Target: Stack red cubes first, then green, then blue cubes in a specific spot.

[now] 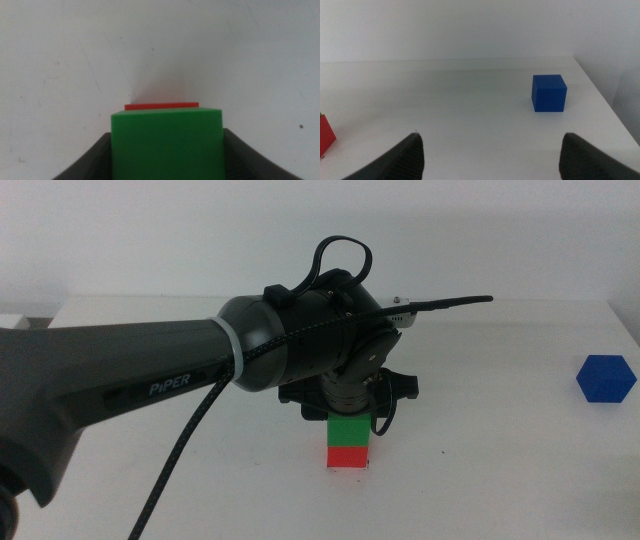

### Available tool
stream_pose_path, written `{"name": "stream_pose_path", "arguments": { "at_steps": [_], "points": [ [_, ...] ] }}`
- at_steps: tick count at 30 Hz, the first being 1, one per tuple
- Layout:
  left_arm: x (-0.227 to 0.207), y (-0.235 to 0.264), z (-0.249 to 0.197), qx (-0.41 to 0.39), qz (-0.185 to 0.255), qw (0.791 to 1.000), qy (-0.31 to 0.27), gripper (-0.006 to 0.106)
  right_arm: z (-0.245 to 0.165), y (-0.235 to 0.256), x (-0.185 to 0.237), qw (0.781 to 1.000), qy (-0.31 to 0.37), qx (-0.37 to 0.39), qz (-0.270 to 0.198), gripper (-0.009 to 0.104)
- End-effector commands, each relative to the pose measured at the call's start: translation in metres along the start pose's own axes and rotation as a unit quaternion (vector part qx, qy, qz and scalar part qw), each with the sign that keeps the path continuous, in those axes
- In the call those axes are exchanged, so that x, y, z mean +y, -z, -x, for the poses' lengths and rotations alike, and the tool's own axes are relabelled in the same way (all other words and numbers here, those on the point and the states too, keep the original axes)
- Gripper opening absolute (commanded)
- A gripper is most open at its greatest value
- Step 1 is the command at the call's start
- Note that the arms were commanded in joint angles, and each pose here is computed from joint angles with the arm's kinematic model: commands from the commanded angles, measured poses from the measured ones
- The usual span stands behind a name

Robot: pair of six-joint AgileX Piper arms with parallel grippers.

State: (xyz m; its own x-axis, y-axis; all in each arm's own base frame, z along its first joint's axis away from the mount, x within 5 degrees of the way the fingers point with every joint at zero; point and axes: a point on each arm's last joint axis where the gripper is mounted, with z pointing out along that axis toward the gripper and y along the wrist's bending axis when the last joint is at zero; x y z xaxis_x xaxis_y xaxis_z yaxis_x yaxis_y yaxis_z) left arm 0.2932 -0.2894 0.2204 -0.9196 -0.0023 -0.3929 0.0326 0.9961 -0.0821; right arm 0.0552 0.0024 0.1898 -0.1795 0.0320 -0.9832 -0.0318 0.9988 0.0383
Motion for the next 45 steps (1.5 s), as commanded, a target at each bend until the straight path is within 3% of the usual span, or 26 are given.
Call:
{"name": "stream_pose_path", "arguments": {
  "at_steps": [1,2,5,6,15,20,24,27,30,35,40,45],
  "points": [
    [0.000,-0.002,0.000,0.000,0.001,1.000,0.003,0.031,0.000,0.000,0.000,1.000,0.005,-0.002,-0.001,0.093],
    [0.000,-0.002,0.001,-0.005,0.002,1.000,-0.001,0.043,0.000,0.000,0.000,1.000,0.005,-0.002,-0.001,0.093],
    [0.000,-0.002,0.002,-0.007,0.000,1.000,-0.001,0.051,0.000,0.000,0.000,1.000,0.005,-0.002,-0.001,0.093],
    [0.000,-0.002,0.002,-0.008,-0.001,1.000,-0.002,0.058,0.000,0.000,0.000,1.000,0.005,-0.002,-0.001,0.093],
    [0.000,0.012,0.007,-0.027,-0.016,0.999,-0.019,0.068,0.000,0.000,0.000,1.000,0.005,-0.002,-0.001,0.093],
    [0.000,0.029,0.010,-0.043,-0.041,0.997,-0.044,0.081,0.000,0.000,0.000,1.000,0.005,-0.002,-0.001,0.093],
    [0.008,0.072,0.015,-0.076,-0.067,0.990,-0.097,0.094,0.000,0.000,0.000,1.000,0.005,-0.002,-0.001,0.093],
    [0.021,0.130,0.020,-0.149,-0.103,0.965,-0.192,0.094,0.000,0.000,0.000,1.000,0.005,-0.002,-0.001,0.093],
    [0.044,0.190,0.013,-0.198,-0.130,0.941,-0.243,0.094,0.000,0.000,0.000,1.000,0.005,-0.002,-0.001,0.093],
    [0.094,0.257,-0.028,-0.176,-0.160,0.928,-0.287,0.094,0.000,0.000,0.000,1.000,0.005,-0.002,-0.001,0.093],
    [0.125,0.275,-0.080,-0.201,-0.265,0.890,-0.311,0.094,0.000,0.000,0.000,1.000,0.005,-0.002,-0.001,0.093],
    [0.144,0.280,-0.098,-0.234,-0.278,0.879,-0.308,0.094,0.000,0.000,0.000,1.000,0.005,-0.002,-0.001,0.093]
  ]
}}
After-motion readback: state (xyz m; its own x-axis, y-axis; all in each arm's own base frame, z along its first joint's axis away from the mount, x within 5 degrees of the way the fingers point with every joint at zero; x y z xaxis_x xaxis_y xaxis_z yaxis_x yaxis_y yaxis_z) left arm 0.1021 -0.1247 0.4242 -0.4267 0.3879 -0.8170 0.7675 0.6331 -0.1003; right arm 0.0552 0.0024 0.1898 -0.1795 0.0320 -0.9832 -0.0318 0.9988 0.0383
